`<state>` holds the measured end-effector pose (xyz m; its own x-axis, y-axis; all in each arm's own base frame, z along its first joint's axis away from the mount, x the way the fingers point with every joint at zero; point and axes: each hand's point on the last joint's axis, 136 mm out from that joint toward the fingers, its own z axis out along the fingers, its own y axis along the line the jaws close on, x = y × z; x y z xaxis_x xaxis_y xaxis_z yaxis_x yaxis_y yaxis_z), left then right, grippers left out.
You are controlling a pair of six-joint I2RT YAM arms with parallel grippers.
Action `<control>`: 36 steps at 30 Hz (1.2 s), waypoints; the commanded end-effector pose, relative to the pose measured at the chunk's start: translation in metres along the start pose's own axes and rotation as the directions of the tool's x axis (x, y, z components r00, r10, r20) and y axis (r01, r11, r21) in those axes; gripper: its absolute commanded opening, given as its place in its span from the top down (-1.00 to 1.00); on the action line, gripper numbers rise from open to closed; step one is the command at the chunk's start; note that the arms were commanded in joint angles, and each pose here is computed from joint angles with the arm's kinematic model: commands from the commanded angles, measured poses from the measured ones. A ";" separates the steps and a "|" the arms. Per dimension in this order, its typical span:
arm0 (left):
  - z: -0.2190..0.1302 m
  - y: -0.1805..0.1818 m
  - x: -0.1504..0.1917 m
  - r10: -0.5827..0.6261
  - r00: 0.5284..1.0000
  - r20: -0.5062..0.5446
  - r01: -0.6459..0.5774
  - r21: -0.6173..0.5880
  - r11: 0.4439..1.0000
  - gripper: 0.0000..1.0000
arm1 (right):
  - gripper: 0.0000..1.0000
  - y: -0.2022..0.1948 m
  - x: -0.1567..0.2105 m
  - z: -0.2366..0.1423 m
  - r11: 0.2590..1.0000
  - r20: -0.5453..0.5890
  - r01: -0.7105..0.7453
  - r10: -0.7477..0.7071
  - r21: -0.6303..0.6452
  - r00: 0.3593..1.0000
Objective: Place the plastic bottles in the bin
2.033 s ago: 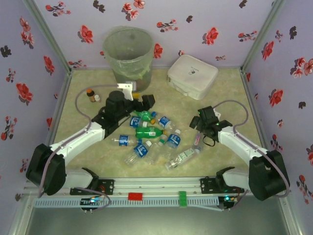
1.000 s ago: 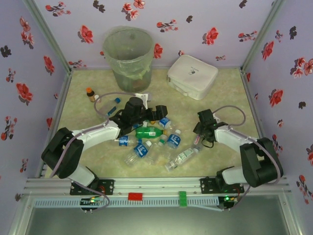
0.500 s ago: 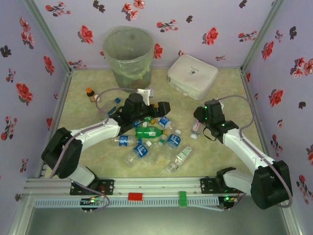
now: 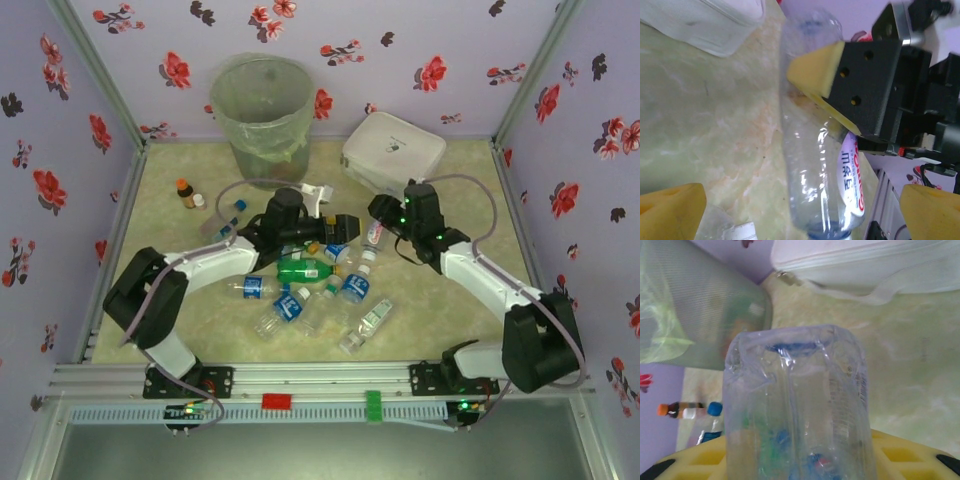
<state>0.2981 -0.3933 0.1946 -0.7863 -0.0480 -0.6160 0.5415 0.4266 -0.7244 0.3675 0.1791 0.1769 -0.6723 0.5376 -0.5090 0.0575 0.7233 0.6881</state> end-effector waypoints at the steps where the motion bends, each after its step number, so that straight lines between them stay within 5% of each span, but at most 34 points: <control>1: 0.011 -0.020 0.002 0.009 0.999 -0.039 -0.006 0.085 0.996 -0.99 | 0.01 0.038 -0.006 0.001 0.994 0.000 0.001 -0.001 -0.110 1.000; 8: 0.021 -0.020 0.010 0.003 0.997 -0.081 0.006 0.112 0.994 -0.98 | 0.02 0.045 -0.003 0.006 0.993 -0.006 0.008 -0.009 -0.118 1.000; 19: 0.022 -0.017 0.014 -0.005 0.996 -0.088 0.015 0.114 0.993 -0.31 | 0.02 0.055 -0.001 0.009 0.990 -0.010 0.013 -0.015 -0.140 1.000; 28: 0.023 -0.017 0.014 -0.023 0.996 -0.083 0.033 0.124 0.992 -0.36 | 0.00 0.065 -0.003 0.008 0.985 0.009 0.008 -0.007 -0.174 1.000; 34: 0.022 -0.018 0.014 -0.021 0.996 -0.082 0.031 0.125 0.992 0.23 | -0.08 0.064 -0.004 0.007 0.985 0.014 0.011 -0.009 -0.171 1.000; 36: 0.021 -0.019 0.013 -0.022 0.997 -0.079 0.032 0.129 0.991 0.25 | -0.24 0.064 -0.005 0.005 0.986 0.022 0.012 -0.009 -0.168 1.000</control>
<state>0.2870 -0.4159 0.1831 -0.8334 0.0088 -0.5526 0.5207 0.3477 -0.7797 0.3735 0.2212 0.1974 -0.6892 0.5170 -0.5076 -0.0410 0.6716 0.7398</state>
